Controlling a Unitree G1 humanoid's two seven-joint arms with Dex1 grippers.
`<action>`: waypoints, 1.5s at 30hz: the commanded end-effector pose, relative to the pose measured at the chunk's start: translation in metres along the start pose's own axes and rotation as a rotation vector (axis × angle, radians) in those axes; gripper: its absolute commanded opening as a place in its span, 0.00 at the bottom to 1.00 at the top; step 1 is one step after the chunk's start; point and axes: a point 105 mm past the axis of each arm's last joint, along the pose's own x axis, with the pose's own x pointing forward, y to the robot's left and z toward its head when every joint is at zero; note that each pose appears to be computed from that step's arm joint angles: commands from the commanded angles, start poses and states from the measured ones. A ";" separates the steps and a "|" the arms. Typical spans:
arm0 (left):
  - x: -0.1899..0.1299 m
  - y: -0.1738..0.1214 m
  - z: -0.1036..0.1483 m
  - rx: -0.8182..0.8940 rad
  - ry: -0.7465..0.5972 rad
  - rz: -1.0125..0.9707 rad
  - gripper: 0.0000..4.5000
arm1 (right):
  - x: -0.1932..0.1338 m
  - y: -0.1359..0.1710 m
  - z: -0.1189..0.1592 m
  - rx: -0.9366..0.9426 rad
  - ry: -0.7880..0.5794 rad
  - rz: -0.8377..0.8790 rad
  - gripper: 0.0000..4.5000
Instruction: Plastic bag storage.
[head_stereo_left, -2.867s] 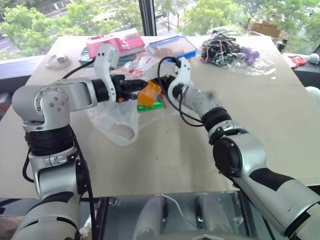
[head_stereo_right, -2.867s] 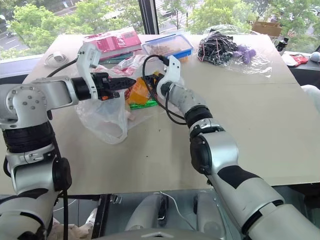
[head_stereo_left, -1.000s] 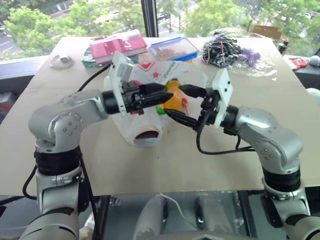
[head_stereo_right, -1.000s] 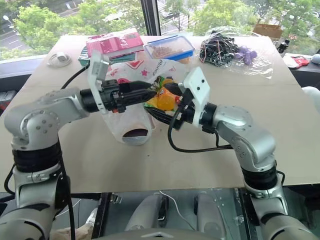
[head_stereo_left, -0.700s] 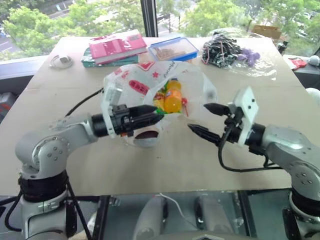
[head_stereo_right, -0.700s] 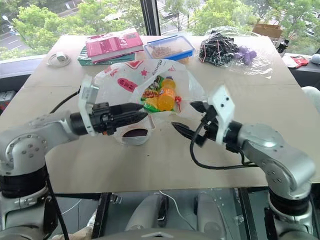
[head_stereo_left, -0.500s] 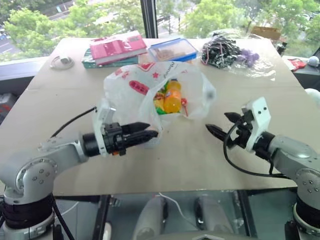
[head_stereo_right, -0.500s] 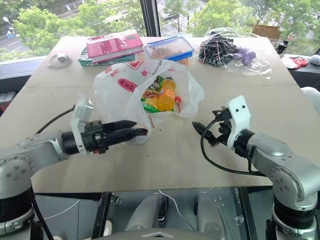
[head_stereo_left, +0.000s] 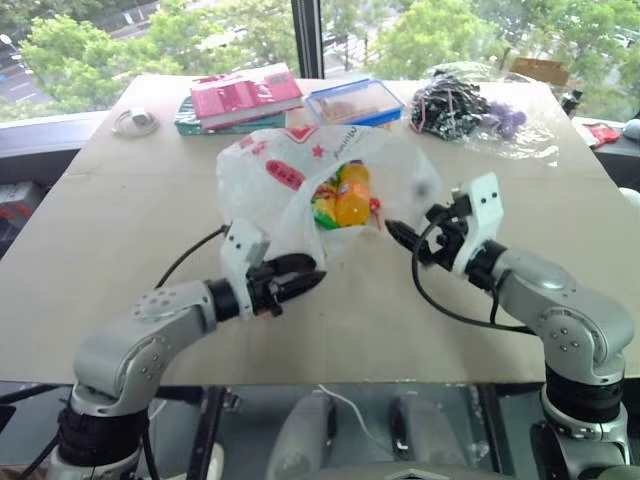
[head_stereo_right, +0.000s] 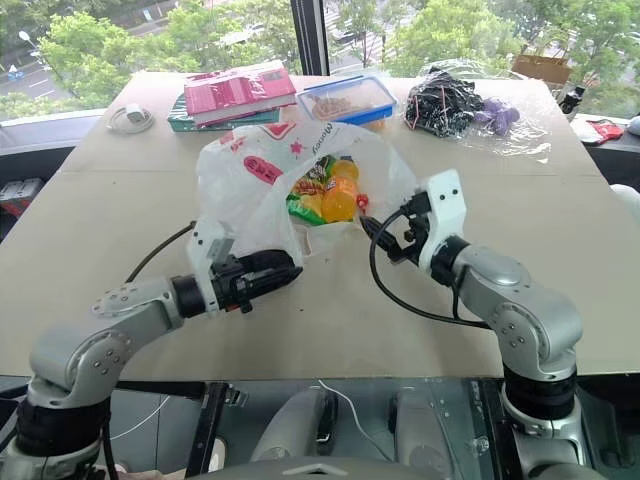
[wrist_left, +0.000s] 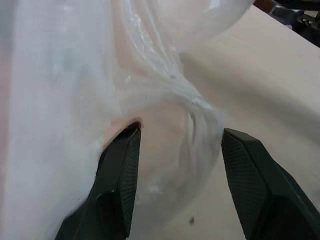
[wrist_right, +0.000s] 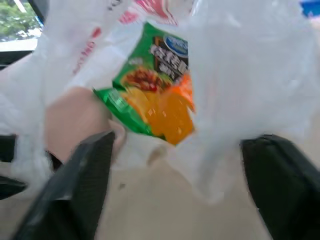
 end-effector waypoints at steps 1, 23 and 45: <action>0.003 -0.008 0.007 0.024 -0.040 -0.034 0.12 | -0.005 0.001 0.024 -0.007 -0.096 0.018 0.43; -0.041 -0.013 0.030 -0.260 -0.066 -0.128 0.29 | -0.026 0.009 0.098 0.046 -0.288 0.224 0.00; -0.036 -0.036 -0.023 -0.055 0.200 -0.312 0.59 | -0.025 0.018 0.084 0.076 -0.251 0.222 0.00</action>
